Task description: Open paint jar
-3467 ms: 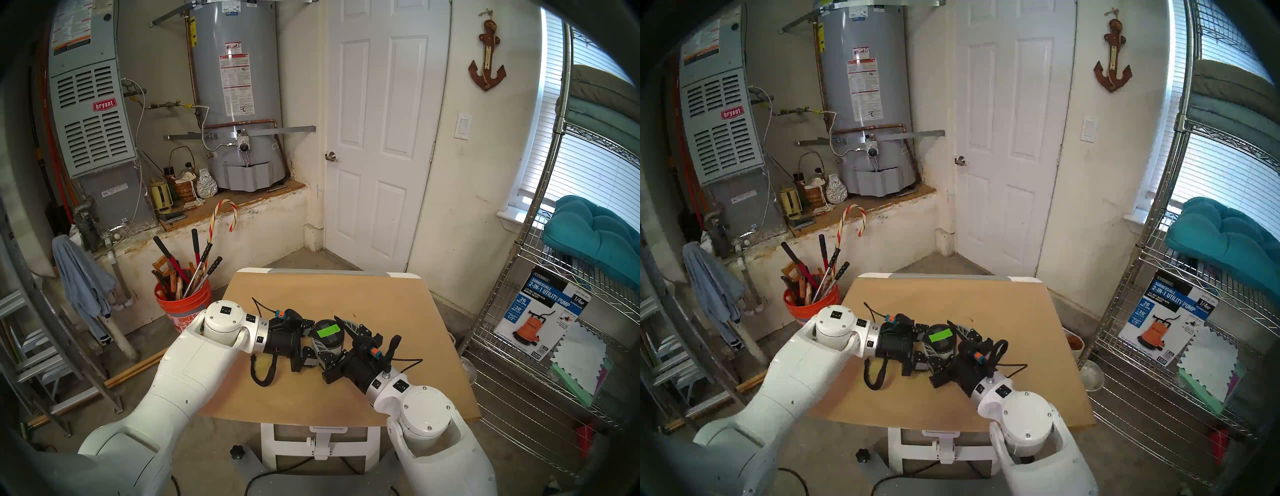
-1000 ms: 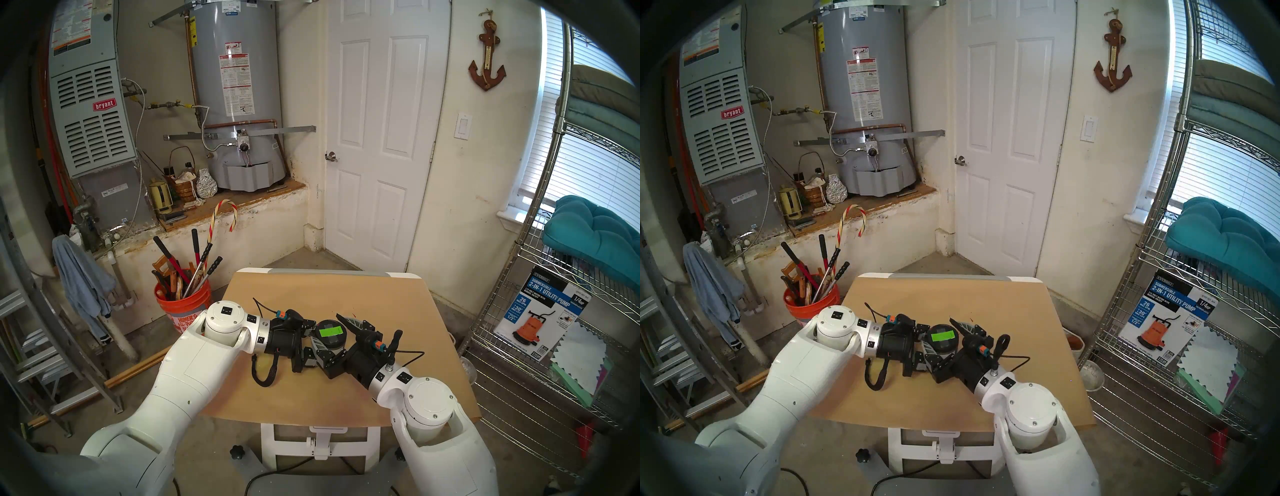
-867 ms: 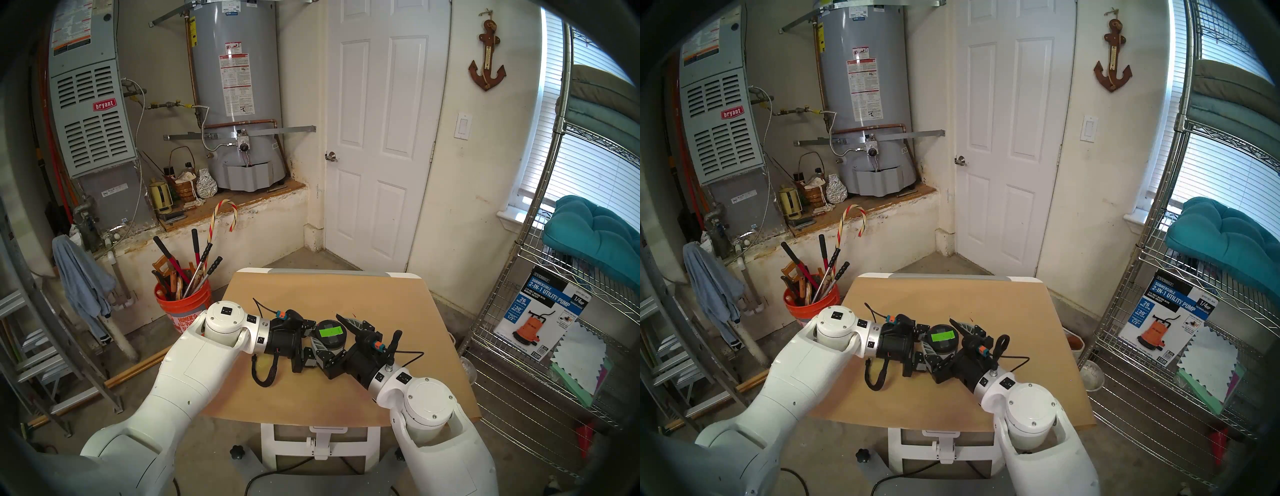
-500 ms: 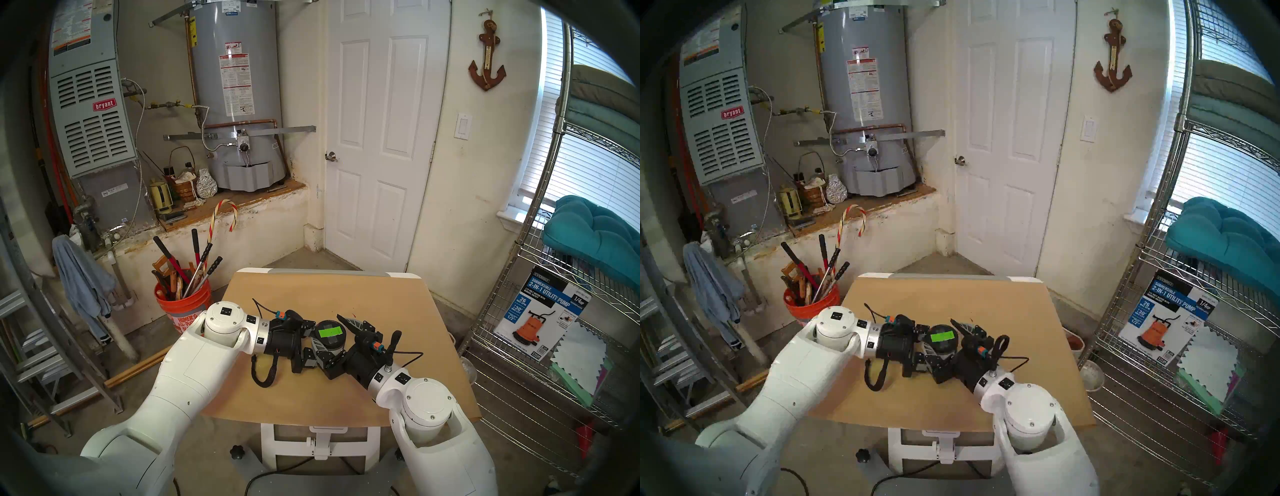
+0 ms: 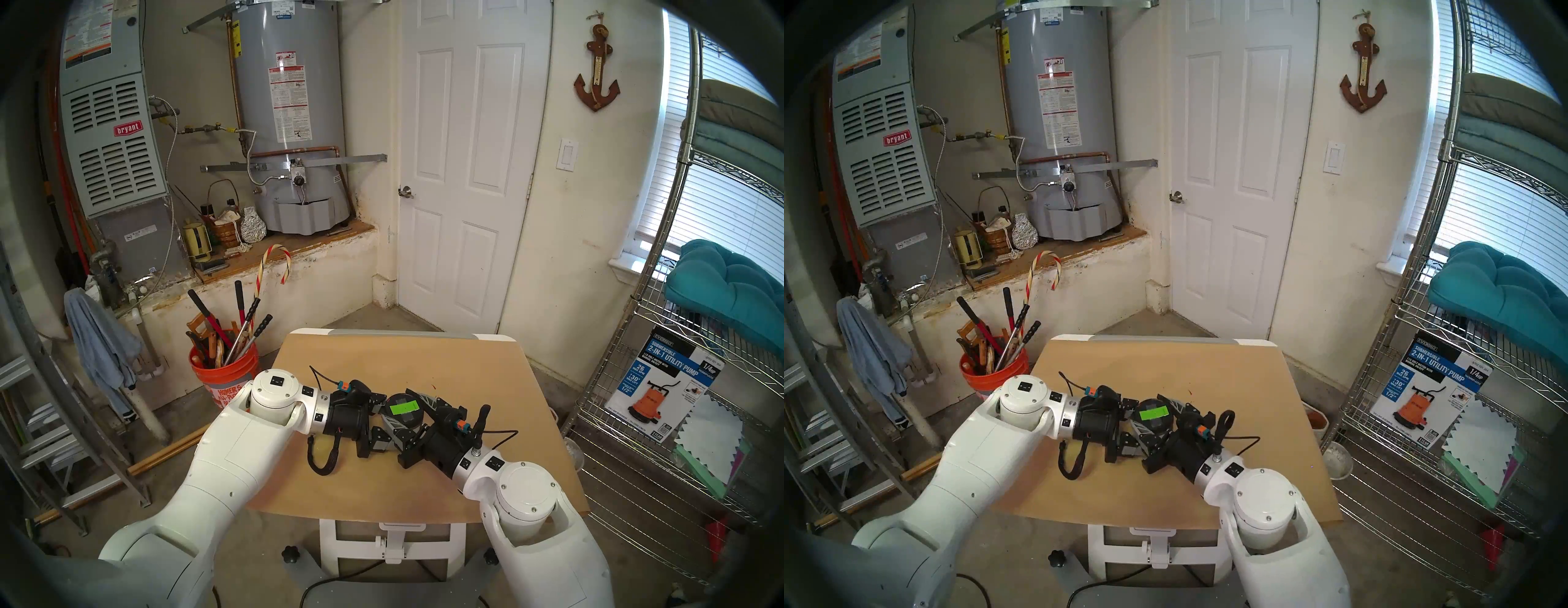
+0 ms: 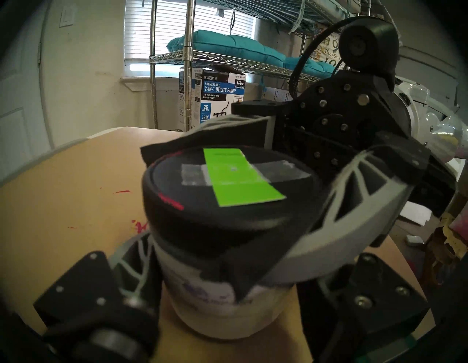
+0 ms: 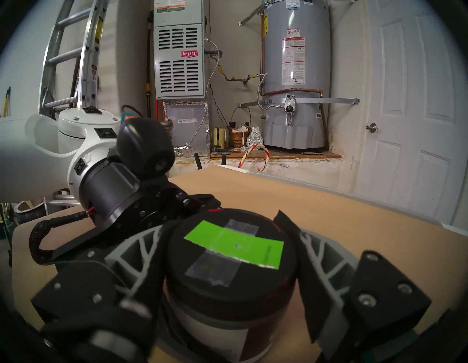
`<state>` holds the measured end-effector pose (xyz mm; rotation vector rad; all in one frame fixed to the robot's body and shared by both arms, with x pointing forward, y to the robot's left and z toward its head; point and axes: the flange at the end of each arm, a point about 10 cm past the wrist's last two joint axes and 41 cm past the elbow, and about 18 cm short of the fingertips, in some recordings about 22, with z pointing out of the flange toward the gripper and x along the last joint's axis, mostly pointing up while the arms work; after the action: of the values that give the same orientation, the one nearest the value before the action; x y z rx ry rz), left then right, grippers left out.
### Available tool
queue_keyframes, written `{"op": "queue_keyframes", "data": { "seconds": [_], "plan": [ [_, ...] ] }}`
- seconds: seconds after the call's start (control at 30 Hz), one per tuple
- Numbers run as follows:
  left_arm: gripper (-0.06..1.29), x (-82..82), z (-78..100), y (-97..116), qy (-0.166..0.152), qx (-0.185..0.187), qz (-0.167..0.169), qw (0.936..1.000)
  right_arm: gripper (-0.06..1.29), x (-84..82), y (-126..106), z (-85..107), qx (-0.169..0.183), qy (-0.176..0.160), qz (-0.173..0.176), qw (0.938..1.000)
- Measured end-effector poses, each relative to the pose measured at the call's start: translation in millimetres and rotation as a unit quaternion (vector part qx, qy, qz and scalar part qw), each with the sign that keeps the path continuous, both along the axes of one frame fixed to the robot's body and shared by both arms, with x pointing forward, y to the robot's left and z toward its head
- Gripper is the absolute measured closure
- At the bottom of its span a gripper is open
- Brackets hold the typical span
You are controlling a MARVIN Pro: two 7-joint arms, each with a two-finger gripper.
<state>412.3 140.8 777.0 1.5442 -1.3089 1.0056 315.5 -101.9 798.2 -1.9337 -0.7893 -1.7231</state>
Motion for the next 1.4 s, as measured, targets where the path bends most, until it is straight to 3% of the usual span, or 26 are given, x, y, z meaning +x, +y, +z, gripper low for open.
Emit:
{"op": "queue_keyframes", "data": {
  "seconds": [0.73, 1.4],
  "plan": [
    [0.46, 0.0, 2.0, 4.0, 0.004, 0.008, -0.010, 0.9999, 0.46, 18.2, -15.3, -5.5, 0.001, -0.023, 0.100, 0.9948],
    [0.46, -0.7, 4.0, 8.2, 0.007, 0.013, -0.016, 0.9998, 0.52, 38.4, -27.2, -5.6, 0.010, -0.023, 0.189, 0.9817]
  ]
}}
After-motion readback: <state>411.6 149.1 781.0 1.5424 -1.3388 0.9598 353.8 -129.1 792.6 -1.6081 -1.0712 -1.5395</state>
